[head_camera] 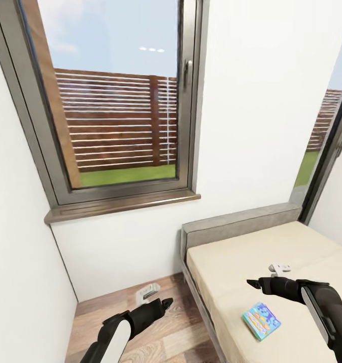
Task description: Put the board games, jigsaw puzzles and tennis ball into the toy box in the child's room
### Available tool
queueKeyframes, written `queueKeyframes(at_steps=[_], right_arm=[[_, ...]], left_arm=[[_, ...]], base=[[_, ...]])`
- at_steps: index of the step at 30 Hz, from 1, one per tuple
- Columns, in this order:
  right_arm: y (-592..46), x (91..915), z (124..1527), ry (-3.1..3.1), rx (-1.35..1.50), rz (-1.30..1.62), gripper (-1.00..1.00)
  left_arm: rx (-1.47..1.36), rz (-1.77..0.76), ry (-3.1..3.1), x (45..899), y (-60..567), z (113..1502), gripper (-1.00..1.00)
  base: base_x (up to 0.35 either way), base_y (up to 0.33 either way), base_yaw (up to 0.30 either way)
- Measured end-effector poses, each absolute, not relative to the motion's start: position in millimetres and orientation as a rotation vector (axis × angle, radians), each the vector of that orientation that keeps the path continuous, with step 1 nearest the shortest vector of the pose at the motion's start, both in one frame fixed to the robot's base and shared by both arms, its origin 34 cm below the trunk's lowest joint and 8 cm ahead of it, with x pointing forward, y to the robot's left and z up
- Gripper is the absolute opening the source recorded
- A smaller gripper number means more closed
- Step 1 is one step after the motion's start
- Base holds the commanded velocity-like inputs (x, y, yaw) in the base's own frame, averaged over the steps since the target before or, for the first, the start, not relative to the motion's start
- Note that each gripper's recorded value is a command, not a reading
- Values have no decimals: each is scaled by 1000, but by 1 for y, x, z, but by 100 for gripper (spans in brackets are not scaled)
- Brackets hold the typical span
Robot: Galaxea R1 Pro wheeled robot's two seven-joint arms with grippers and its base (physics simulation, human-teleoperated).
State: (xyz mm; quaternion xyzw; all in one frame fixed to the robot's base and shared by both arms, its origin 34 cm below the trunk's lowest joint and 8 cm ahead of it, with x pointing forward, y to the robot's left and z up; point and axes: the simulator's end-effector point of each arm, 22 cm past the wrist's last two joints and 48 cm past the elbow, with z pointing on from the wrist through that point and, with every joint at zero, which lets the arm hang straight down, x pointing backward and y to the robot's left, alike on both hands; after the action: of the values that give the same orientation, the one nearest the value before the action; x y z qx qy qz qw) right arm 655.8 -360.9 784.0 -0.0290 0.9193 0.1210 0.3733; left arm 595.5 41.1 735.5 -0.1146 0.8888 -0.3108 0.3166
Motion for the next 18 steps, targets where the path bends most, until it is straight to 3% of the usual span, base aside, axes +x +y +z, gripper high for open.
queueKeyframes(at_steps=[8,18], right_arm=[[-361,656,785,2353,-74,310,100],[-360,656,785,2352,-77,311,100]], left_arm=[[-303,-817,2340,596,42,736,100],[-303,-817,2338,596,42,737,100]], base=[[0,0,-255],[10,0,-102]])
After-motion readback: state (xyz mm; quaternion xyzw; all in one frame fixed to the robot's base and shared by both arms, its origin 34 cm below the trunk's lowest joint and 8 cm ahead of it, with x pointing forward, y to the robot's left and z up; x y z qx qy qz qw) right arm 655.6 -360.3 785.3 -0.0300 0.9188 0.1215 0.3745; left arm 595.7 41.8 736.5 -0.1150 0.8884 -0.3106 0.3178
